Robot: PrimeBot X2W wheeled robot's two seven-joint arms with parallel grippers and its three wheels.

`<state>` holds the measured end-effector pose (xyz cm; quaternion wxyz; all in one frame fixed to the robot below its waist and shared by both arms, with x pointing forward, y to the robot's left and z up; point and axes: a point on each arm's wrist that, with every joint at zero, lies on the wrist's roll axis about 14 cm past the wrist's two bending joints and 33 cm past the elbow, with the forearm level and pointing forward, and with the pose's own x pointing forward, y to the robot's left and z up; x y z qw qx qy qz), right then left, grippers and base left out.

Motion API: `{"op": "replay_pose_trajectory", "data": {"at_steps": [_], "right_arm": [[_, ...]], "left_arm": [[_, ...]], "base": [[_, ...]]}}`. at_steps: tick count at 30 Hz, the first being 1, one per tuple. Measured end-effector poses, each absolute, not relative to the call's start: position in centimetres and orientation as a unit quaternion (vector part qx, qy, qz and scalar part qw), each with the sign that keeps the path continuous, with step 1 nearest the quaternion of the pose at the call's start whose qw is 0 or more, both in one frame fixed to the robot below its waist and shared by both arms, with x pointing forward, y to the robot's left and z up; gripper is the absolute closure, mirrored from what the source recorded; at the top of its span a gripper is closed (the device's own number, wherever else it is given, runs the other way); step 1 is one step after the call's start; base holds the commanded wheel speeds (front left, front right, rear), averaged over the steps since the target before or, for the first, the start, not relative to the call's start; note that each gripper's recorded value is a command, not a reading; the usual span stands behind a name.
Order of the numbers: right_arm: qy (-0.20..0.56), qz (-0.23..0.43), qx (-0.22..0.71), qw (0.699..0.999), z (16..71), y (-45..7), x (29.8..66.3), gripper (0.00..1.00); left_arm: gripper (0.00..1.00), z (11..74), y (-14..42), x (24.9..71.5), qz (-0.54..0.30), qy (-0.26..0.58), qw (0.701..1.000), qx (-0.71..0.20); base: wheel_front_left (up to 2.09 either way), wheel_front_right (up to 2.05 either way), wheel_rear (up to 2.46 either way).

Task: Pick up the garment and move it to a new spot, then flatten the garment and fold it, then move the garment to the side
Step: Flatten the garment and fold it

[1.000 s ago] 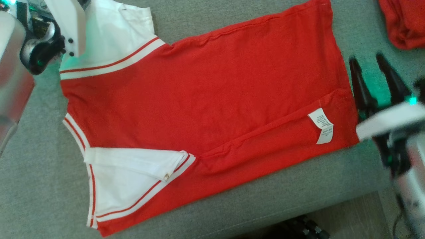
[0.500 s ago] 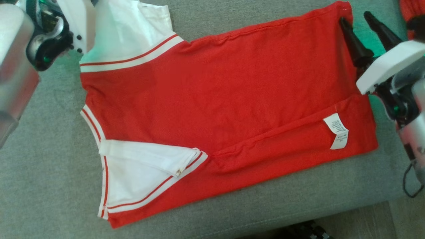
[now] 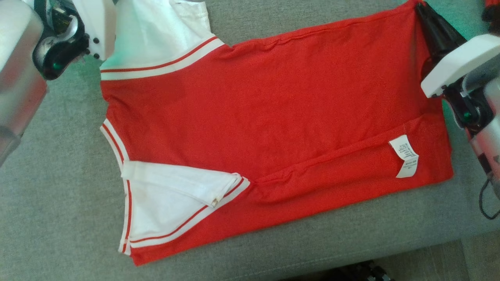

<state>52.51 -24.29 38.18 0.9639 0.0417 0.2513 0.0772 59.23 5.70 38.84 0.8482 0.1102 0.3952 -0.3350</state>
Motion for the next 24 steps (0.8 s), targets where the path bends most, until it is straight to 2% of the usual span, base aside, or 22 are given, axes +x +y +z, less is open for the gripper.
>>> {"op": "replay_pose_trajectory", "data": {"at_steps": [9,17,24], "right_arm": [[0.207,0.077,0.044,0.974,39.8,-24.4,54.0,1.0],[0.163,0.063,0.05,0.983,42.9,-26.1,56.0,1.0],[0.151,0.063,0.043,0.985,44.1,-26.8,56.4,1.0]], "left_arm": [[1.0,41.0,5.3,61.1,-0.34,0.339,0.87,0.111],[1.0,47.1,4.1,63.3,-0.358,0.224,0.901,0.097],[1.0,50.0,4.5,62.6,-0.372,0.184,0.905,0.094]], "base": [[0.0,0.0,0.0],[0.0,0.0,0.0],[0.0,0.0,0.0]]}}
